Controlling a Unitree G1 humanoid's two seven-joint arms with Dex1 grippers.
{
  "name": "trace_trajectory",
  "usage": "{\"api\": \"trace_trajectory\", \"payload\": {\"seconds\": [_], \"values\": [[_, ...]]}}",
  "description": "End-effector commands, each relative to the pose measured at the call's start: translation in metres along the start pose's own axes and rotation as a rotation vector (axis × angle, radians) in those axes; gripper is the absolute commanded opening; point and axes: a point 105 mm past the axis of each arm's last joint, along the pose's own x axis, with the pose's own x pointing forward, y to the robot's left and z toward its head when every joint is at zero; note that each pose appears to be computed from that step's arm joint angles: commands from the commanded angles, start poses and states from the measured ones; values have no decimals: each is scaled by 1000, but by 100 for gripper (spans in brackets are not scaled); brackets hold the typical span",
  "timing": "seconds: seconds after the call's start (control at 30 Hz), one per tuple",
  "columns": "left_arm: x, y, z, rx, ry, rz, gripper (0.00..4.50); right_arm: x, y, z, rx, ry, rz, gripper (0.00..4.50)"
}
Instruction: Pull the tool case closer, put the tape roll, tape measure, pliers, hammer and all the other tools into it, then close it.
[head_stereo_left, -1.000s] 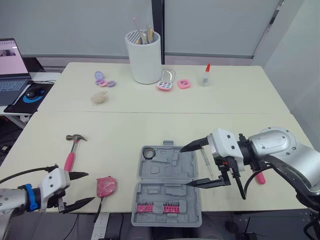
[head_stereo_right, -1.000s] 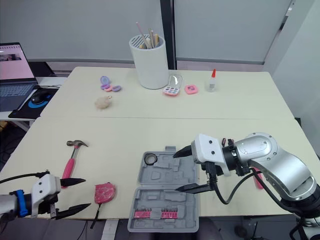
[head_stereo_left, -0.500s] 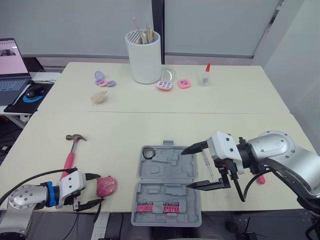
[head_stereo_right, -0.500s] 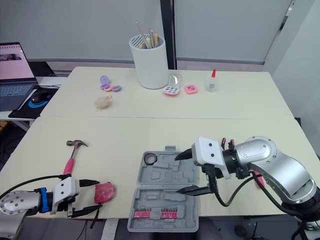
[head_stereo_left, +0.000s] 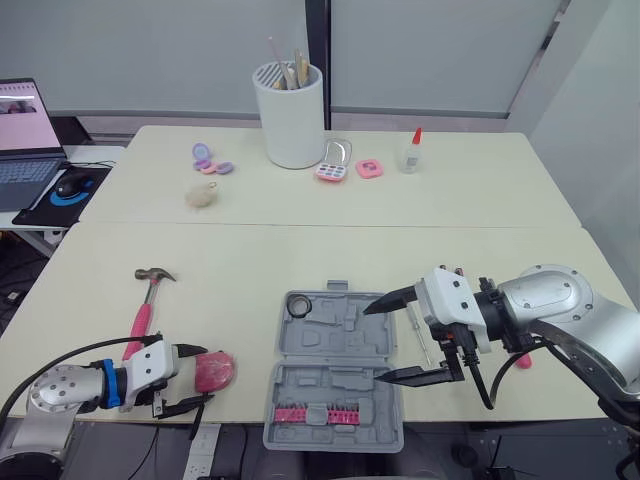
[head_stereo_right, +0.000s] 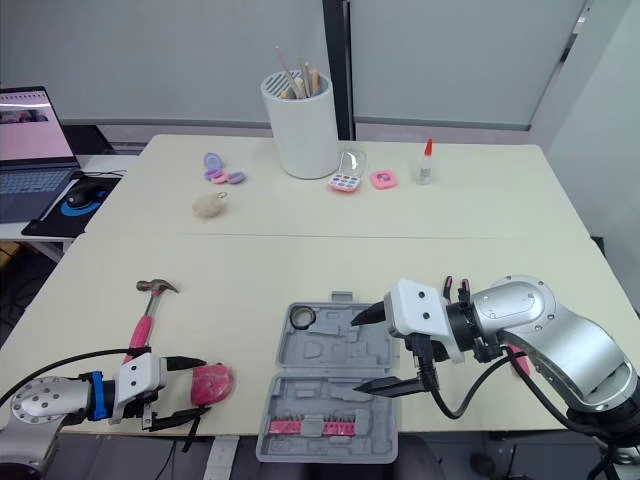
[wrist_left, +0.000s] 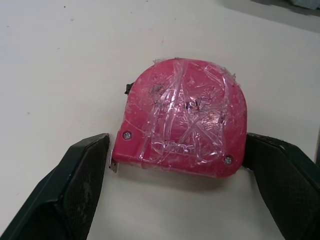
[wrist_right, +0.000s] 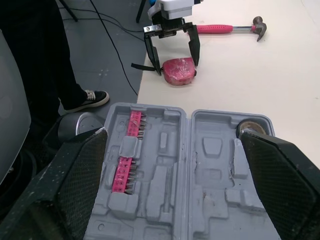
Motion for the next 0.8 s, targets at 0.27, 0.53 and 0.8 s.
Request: {"api": "trace_trajectory", "payload": {"seconds": [0.27,0.53,0.8], "values": [[10,-4,10,-32,8,-35,328,-4,4,6,-34,1,0,450],[-3,32,91,158,-138,48,328,-5,0,-3,93,-26,-75,450],[42,34,173,367,-210,-89,328,-2,-4,-21,409,-73,-213,450]]}}
